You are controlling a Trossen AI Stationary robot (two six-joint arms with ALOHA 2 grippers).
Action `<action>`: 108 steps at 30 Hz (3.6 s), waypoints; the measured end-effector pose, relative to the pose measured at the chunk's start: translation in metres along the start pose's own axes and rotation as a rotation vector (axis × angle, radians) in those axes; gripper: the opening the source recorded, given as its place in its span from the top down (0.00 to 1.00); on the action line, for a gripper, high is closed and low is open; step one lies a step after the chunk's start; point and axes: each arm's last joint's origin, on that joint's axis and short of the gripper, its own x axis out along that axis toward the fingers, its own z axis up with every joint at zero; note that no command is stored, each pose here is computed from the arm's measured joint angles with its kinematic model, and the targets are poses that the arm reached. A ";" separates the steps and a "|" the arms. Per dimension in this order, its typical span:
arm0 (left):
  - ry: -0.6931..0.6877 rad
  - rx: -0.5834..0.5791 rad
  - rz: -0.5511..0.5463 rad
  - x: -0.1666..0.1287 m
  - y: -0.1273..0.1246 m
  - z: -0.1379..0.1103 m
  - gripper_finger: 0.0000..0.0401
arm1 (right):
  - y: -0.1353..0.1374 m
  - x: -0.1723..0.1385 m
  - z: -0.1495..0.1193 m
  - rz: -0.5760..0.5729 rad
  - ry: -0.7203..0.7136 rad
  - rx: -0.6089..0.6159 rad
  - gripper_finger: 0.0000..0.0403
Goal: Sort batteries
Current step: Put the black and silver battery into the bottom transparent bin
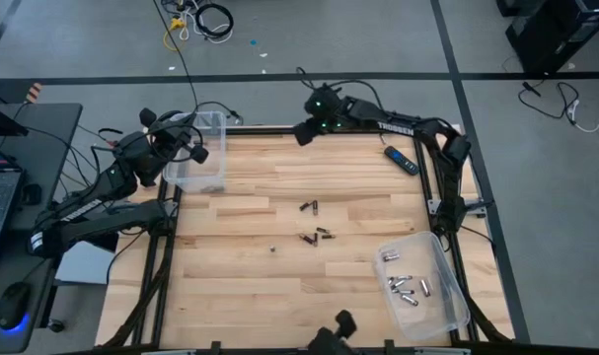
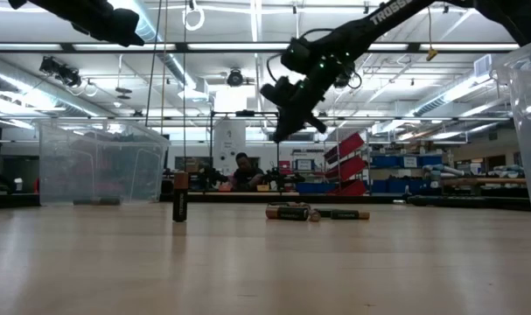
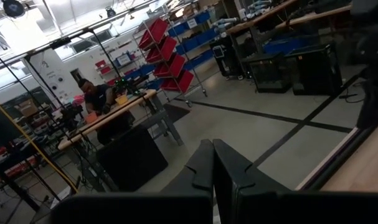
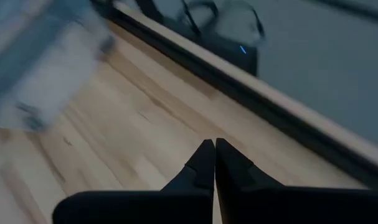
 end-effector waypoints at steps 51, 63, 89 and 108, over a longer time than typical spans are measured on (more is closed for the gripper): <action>0.010 0.024 -0.005 0.001 -0.001 -0.001 1.00 | -0.170 -0.156 0.035 -0.476 0.480 0.411 1.00; 0.042 0.045 -0.020 0.002 -0.004 -0.006 1.00 | -0.165 -0.134 0.008 -0.328 0.674 0.461 1.00; -0.089 0.001 -0.404 0.028 -0.033 -0.001 1.00 | -0.011 -0.257 -0.140 -0.159 0.601 0.059 1.00; -0.185 -0.112 -0.494 0.047 -0.047 0.007 1.00 | 0.047 -0.290 -0.232 0.185 0.785 0.091 1.00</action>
